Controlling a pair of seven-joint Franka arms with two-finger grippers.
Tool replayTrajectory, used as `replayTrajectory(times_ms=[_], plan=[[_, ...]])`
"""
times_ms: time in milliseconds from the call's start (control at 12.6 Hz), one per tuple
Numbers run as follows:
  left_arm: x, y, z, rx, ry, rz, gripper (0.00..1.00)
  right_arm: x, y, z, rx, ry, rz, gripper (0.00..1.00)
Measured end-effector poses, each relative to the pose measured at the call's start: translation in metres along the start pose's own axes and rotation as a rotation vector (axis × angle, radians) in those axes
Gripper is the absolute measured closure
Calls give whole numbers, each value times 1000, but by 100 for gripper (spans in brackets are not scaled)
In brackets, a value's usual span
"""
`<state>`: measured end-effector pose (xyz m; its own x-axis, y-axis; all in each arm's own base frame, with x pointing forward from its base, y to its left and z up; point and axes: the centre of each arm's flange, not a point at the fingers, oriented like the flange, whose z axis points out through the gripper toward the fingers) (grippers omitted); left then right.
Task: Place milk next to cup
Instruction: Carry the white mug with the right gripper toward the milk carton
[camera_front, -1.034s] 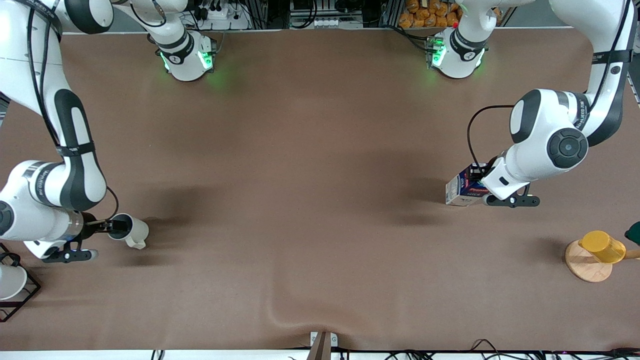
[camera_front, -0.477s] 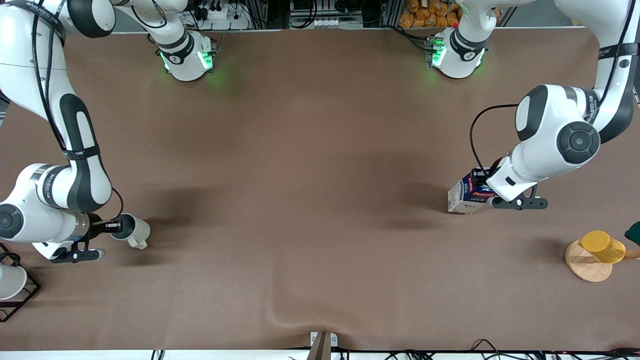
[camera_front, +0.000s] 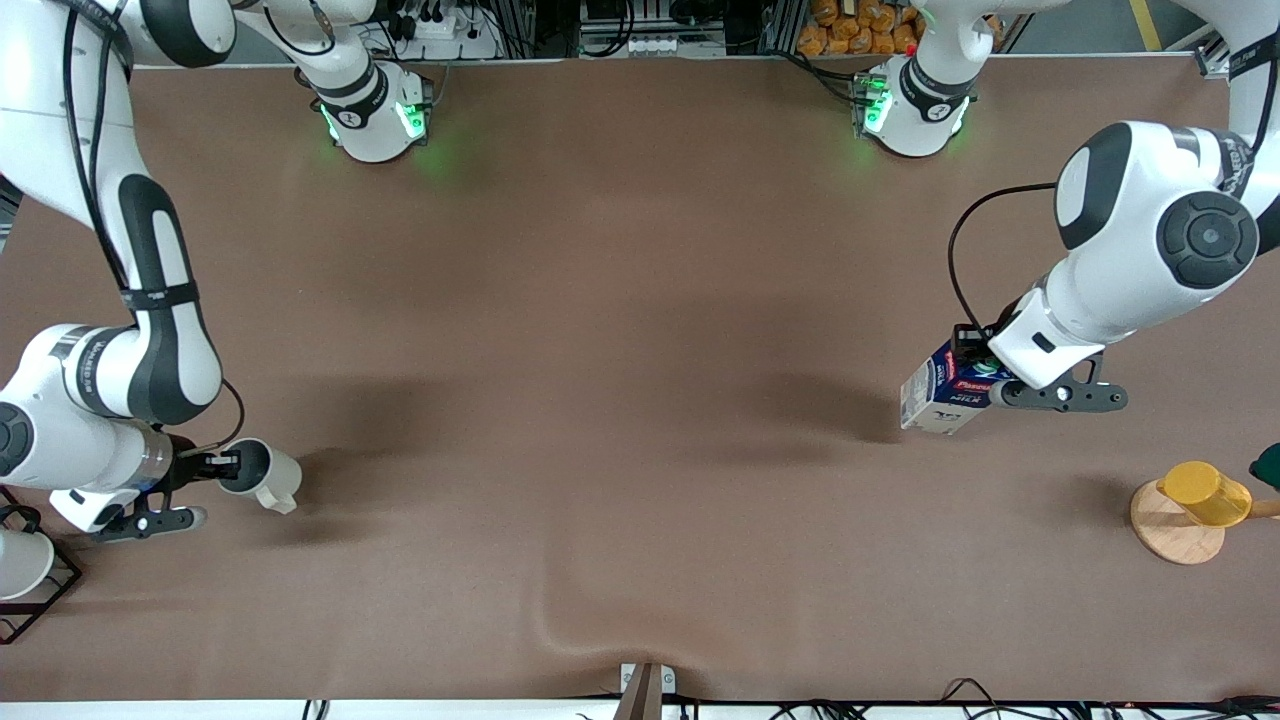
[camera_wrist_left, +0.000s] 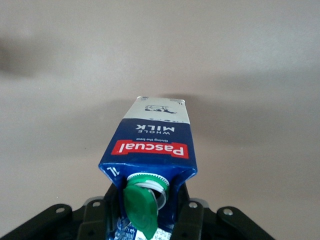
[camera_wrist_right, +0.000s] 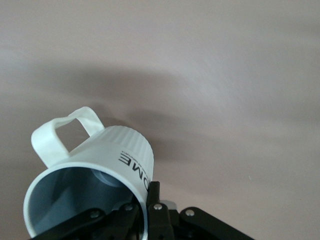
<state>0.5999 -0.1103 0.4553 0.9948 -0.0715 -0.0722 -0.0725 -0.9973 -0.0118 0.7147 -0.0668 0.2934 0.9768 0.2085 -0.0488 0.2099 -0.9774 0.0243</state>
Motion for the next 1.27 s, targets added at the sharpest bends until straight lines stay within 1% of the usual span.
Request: replayTrajectory(times_ms=[80,239,477,636,795,955,1273], plan=[[0,5,-4,-2,8,6,53,10,-27,-16,-4,18,-59,96],[0,17,-10,-6,18,19,53,28,-103,-36,-7,34,-200,96],[-4,36,-15,-11,25,2,53,38,-222,-42,4,44,-416,96],[-6,39,-17,-10,19,2,52,35,-276,-47,24,44,-503,96],[-9,39,-16,-5,-1,2,52,31,-313,-52,41,39,-574,96],[-9,40,-21,-5,5,4,52,26,-353,-54,43,50,-640,96],[-8,41,-30,-8,21,3,52,18,-440,-46,36,150,-757,96]])
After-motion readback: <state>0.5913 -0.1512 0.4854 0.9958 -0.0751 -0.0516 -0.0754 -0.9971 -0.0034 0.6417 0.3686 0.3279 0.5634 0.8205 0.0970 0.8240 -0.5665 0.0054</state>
